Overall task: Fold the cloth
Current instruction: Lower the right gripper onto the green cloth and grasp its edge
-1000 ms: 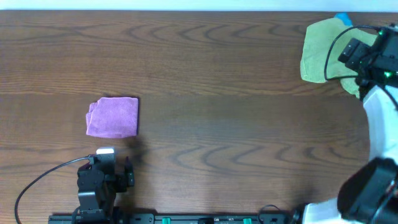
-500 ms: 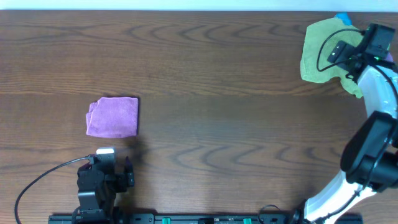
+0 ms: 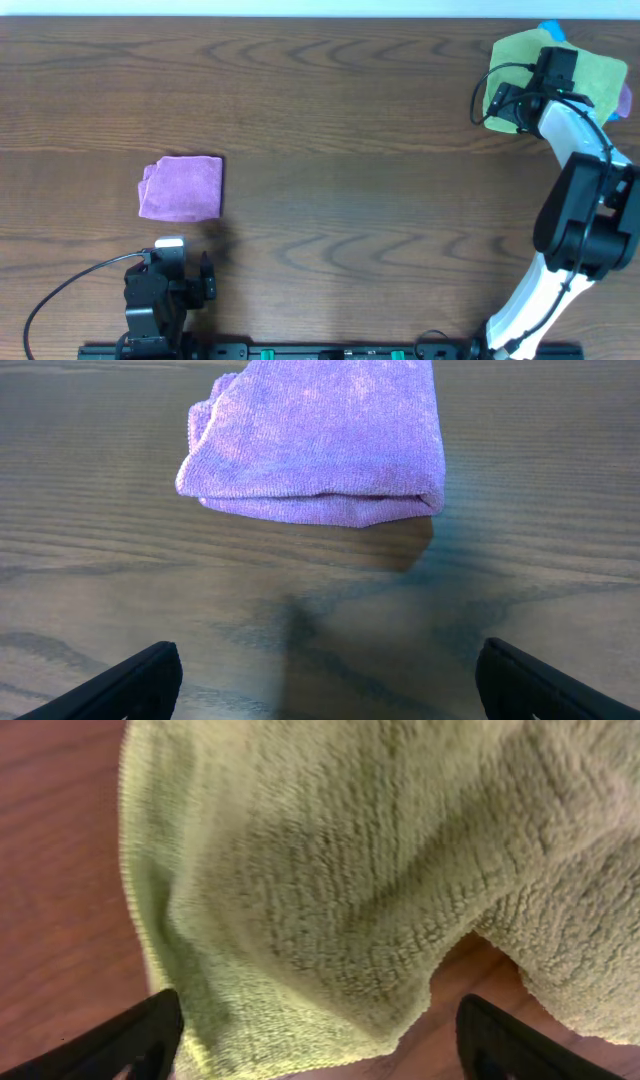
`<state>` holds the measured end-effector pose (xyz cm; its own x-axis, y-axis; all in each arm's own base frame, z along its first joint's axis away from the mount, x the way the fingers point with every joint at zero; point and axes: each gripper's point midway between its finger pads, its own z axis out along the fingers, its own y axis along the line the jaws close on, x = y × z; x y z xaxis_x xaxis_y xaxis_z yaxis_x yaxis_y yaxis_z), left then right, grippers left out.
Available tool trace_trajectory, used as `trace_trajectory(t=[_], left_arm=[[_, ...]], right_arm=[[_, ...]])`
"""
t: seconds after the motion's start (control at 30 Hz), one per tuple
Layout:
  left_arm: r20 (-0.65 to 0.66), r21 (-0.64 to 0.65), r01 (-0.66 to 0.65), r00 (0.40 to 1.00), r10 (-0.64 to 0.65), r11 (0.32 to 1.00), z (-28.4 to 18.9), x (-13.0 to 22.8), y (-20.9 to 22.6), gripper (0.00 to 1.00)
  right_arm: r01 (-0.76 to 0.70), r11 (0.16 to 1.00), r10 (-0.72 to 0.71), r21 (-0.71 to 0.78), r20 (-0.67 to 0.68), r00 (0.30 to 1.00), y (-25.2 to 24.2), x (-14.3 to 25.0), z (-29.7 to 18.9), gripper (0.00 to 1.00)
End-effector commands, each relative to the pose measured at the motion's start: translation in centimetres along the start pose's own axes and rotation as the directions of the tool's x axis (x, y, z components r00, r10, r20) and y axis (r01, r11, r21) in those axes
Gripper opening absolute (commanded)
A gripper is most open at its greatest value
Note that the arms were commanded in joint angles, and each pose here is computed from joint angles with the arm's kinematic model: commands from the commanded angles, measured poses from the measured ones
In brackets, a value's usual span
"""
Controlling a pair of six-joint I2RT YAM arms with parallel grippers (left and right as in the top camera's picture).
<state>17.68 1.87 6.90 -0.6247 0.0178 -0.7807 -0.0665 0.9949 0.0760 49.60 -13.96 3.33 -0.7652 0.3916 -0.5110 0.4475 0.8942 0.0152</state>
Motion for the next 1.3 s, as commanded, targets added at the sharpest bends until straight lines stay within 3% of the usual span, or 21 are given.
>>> trace_trajectory(t=[0.0,0.23,0.4,0.53,0.73,0.87,0.97,1.2,1.27], left_arm=[[-0.049,-0.009,-0.007,0.999,0.007,1.0,0.4,1.5,0.1,0.95],[-0.049,-0.009,-0.007,0.999,0.007,1.0,0.4,1.5,0.1,0.95],[-0.049,-0.009,-0.007,0.999,0.007,1.0,0.4,1.5,0.1,0.95],[-0.049,-0.009,-0.007,0.999,0.007,1.0,0.4,1.5,0.1,0.95],[-0.049,-0.009,-0.007,0.999,0.007,1.0,0.4,1.5,0.1,0.95],[-0.049,-0.009,-0.007,0.999,0.007,1.0,0.4,1.5,0.1,0.96],[-0.049,-0.009,-0.007,0.999,0.007,1.0,0.4,1.5,0.1,0.95],[-0.049,-0.009,-0.007,0.999,0.007,1.0,0.4,1.5,0.1,0.95],[-0.049,-0.009,-0.007,0.999,0.007,1.0,0.4,1.5,0.1,0.95]], right_arm=[[-0.002,1.0,0.002,0.02,0.018,1.0,-0.2,-0.7,0.3,0.75],[-0.008,1.0,0.007,0.021,0.053,0.999,-0.3,-1.5,0.3,0.68],[-0.011,1.0,0.009,0.017,0.075,0.997,-0.2,-2.1,0.2,0.67],[-0.012,1.0,0.011,0.013,0.091,0.996,-0.1,-2.4,0.5,0.72],[-0.005,1.0,0.004,0.016,0.084,0.996,-0.1,-2.1,1.5,0.61],[-0.005,1.0,0.003,0.022,0.075,0.997,-0.3,-1.7,2.0,0.61],[-0.004,1.0,0.002,0.027,0.054,0.999,-0.4,-1.0,2.7,0.5],[0.0,0.999,-0.001,0.032,0.026,1.0,-0.4,-0.8,2.2,0.02],[0.005,0.999,-0.005,0.031,0.02,1.0,-0.2,-1.1,1.5,0.01]])
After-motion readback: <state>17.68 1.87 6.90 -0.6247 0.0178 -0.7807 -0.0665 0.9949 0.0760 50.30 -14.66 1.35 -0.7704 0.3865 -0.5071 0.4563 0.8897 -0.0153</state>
